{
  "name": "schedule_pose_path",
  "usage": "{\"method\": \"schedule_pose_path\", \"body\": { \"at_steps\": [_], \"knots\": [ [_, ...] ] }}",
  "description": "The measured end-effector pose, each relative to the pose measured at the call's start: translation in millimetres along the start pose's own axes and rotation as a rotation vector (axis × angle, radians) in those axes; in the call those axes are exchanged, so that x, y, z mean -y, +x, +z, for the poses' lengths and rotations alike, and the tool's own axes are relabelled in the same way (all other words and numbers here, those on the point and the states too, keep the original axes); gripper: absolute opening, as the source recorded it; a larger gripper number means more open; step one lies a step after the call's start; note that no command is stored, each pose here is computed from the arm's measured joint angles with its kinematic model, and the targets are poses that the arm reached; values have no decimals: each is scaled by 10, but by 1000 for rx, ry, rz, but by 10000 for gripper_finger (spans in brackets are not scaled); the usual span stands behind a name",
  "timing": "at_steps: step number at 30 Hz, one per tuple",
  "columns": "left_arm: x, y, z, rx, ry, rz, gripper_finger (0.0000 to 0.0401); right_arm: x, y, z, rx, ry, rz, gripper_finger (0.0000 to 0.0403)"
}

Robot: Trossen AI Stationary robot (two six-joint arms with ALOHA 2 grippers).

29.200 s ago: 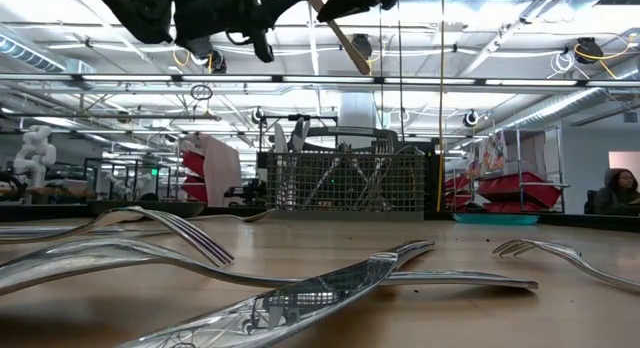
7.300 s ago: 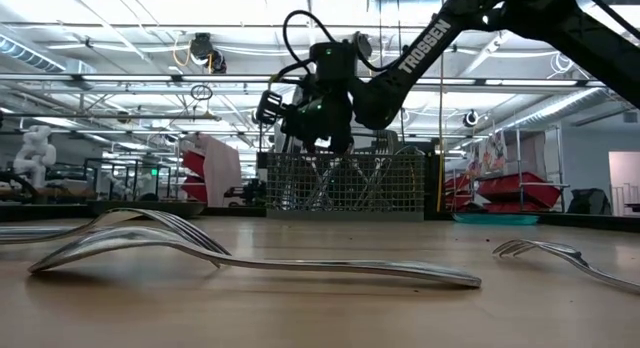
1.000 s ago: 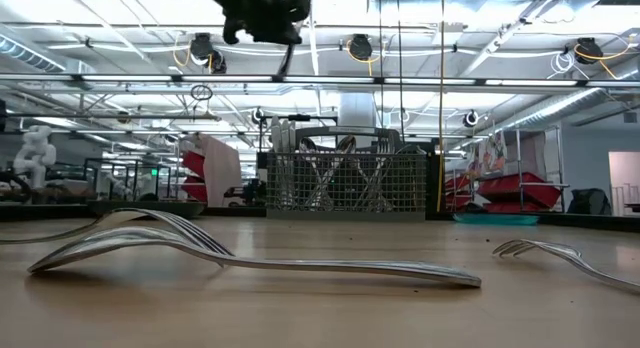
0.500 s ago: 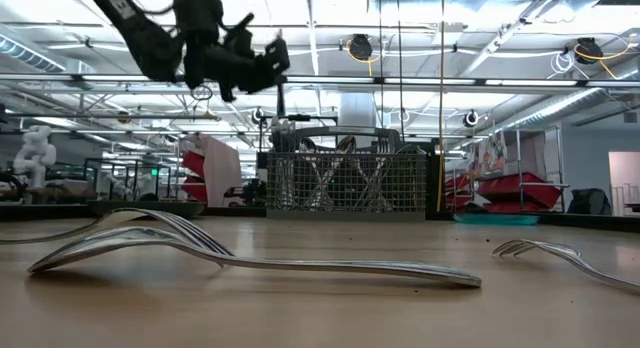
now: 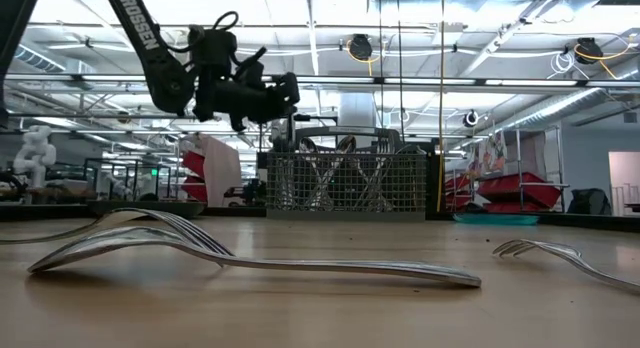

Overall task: Sort silverware
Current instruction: Put the table knife into the silverware organizer

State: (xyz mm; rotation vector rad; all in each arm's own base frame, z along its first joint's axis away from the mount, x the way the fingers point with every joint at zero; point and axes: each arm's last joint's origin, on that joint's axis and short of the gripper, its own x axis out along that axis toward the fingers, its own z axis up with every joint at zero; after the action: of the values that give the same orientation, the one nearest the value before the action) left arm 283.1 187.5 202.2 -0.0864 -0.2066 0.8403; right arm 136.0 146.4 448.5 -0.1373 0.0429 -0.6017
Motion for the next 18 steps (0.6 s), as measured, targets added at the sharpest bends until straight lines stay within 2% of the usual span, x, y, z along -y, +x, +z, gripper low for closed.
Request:
{"method": "schedule_pose_path", "body": {
  "at_steps": [9,18],
  "knots": [
    [-15,1,-88,-66,22,32,33,1,0,-6,0,-11,0,180],
    [101,-52,-201,-150,67,53,33,4,0,-14,0,-23,0,180]
  ]
}}
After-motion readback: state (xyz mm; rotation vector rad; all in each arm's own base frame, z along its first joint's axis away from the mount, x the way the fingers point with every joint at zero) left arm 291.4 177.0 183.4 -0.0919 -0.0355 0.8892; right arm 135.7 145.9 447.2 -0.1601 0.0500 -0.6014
